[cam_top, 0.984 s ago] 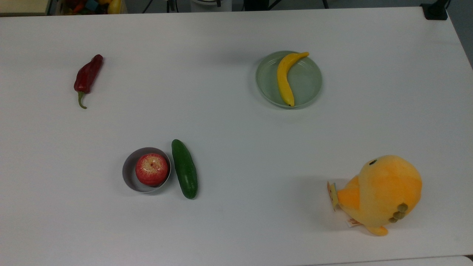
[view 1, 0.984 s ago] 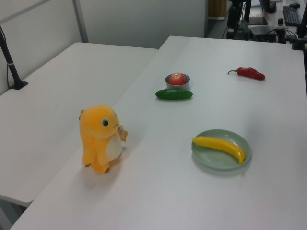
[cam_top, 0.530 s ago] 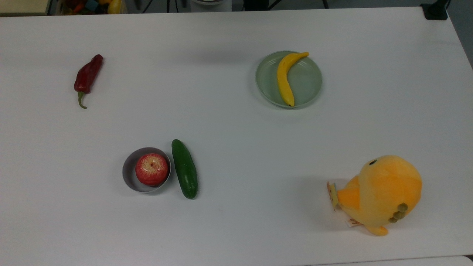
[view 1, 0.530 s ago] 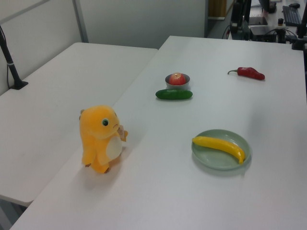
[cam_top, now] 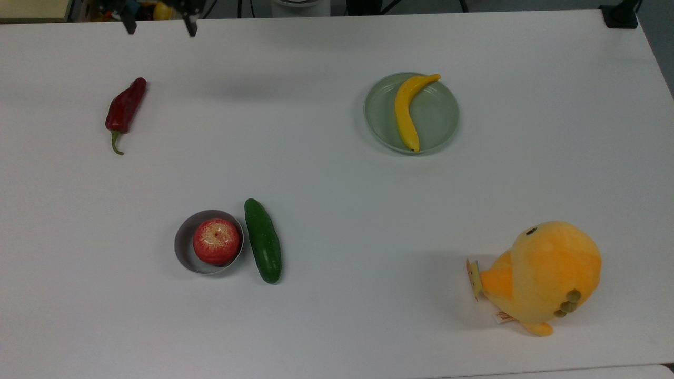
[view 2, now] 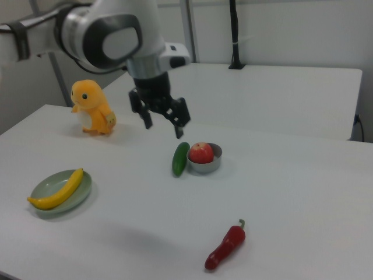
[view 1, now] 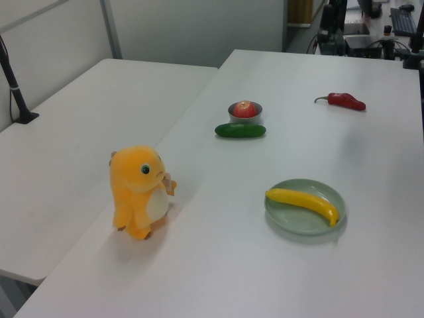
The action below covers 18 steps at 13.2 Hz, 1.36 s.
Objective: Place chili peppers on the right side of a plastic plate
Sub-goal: 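Move the gripper over the red chili pepper and lower it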
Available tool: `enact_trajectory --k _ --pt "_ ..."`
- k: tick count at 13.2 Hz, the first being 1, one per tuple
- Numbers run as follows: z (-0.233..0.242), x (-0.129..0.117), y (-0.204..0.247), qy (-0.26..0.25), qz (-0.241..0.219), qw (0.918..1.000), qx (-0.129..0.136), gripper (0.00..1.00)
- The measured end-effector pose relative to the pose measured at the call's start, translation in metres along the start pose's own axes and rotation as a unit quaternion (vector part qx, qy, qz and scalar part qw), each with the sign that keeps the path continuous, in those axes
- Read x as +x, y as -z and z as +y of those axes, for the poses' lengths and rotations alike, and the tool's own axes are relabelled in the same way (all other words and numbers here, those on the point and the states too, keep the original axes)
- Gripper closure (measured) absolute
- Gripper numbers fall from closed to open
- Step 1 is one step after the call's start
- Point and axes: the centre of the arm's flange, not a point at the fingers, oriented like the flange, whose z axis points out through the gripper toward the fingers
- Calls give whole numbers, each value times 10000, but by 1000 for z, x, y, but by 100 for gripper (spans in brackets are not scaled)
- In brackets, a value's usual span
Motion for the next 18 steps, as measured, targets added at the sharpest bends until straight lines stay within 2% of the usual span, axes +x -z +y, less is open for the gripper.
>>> enact_trajectory --k 3,7,10,18 --pt "26 8 -40 -176 -13 9998 -114 0" --pt "66 3 -92 -284 -201 9992 -214 0" --pt "92 -2 -140 -362 -546 9968 -452 0" --pt "130 -7 -209 -545 -715 9938 -658 0"
